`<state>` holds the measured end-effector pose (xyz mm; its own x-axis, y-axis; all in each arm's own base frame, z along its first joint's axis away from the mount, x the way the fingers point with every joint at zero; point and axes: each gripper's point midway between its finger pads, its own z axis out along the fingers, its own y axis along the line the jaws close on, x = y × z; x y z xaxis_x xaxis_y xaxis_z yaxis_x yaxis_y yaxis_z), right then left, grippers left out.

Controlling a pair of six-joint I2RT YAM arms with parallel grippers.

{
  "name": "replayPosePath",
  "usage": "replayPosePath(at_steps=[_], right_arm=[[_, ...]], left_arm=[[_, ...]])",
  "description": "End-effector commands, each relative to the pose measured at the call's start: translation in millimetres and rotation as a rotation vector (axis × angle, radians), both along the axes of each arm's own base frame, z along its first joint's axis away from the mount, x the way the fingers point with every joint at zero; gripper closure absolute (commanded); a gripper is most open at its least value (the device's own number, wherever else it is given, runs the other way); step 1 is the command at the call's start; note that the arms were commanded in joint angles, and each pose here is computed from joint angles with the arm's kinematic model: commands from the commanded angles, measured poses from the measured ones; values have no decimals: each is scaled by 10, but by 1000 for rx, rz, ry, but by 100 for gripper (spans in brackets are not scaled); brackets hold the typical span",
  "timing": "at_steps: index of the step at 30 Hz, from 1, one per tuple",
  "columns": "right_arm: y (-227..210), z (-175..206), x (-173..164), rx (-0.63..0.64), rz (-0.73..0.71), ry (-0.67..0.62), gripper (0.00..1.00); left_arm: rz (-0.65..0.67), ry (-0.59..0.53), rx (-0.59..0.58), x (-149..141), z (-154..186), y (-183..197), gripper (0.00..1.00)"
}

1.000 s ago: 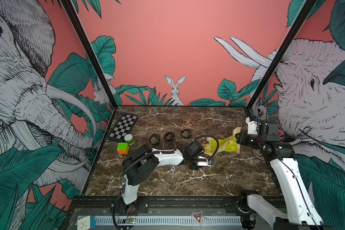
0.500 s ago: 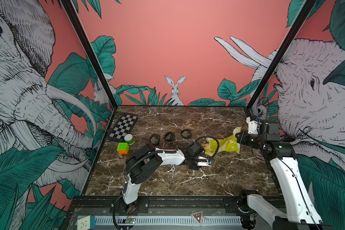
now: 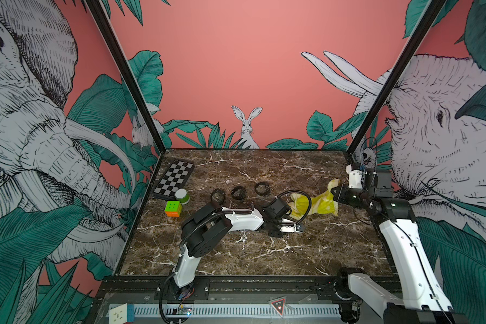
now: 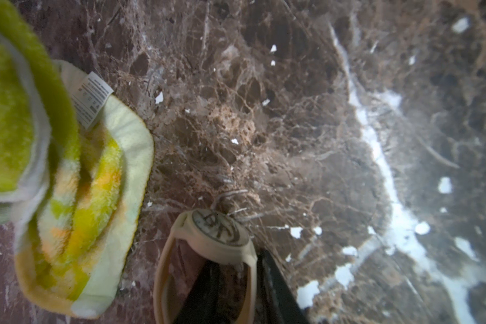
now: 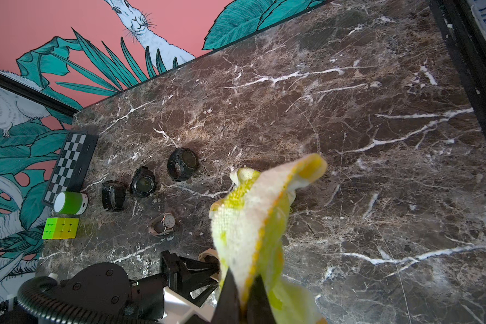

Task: Wipe the watch dial
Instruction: Pick up the watch at the center of the board.

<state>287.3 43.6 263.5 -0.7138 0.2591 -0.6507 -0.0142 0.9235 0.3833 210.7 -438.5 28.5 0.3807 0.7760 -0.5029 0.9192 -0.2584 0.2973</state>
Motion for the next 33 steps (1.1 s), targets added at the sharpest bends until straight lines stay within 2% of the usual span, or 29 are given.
replayPosePath(at_steps=[1,6,14,23,27,30,33], right_arm=[[-15,104,10,2,-4,-50,100],[-29,89,-42,5,-13,-56,100],[-36,132,-53,10,-11,-70,100],[-47,130,-78,13,-15,-73,100],[-49,101,-73,17,-17,-70,100],[-12,71,-59,37,-3,-73,100],[123,60,-4,109,50,-90,100]], left_arm=[[-40,56,58,-120,-68,82,73],[-38,110,95,-177,-154,179,77],[-39,191,143,-238,-244,282,99],[-37,242,138,-234,-169,285,100],[-4,193,-3,-123,175,204,100],[44,127,-185,18,561,174,100],[107,93,-347,159,962,205,100]])
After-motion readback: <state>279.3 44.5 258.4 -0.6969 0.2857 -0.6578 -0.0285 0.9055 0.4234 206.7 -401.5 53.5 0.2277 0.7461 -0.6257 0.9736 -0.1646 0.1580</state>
